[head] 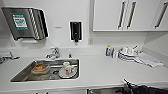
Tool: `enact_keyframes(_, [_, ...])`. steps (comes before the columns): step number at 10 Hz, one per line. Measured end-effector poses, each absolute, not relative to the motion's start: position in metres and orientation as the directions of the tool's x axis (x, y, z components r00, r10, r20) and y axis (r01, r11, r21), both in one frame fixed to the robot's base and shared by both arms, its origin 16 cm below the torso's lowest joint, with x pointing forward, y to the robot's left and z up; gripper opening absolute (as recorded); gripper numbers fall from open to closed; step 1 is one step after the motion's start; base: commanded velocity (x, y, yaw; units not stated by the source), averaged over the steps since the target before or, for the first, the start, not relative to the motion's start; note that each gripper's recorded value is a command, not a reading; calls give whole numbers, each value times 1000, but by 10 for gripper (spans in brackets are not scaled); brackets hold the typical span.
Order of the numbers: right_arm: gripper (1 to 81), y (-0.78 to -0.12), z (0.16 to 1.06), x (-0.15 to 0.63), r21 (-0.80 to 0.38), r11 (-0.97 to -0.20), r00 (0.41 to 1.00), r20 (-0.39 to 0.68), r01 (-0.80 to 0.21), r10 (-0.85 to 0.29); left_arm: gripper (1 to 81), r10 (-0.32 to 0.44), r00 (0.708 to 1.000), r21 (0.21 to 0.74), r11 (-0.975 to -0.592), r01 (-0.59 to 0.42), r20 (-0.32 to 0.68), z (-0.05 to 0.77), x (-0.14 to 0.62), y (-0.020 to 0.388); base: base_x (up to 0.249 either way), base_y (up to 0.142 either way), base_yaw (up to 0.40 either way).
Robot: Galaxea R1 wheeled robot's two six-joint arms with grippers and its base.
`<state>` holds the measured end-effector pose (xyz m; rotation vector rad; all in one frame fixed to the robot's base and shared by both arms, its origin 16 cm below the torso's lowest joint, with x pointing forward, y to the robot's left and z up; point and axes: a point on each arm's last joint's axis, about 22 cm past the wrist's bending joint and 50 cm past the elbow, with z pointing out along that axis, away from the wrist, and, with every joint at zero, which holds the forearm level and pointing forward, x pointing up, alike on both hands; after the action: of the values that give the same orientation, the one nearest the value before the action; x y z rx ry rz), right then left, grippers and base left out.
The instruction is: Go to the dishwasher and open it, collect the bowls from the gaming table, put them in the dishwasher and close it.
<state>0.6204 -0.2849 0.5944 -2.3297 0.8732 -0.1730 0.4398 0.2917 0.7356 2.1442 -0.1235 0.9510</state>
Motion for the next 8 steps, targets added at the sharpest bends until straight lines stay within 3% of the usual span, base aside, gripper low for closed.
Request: enact_keyframes(8, [811,-284,552,628,-606,-536,721,-90,-588,-687,811,207,720,618,-694,-369,663,734,438,290,0,0,0])
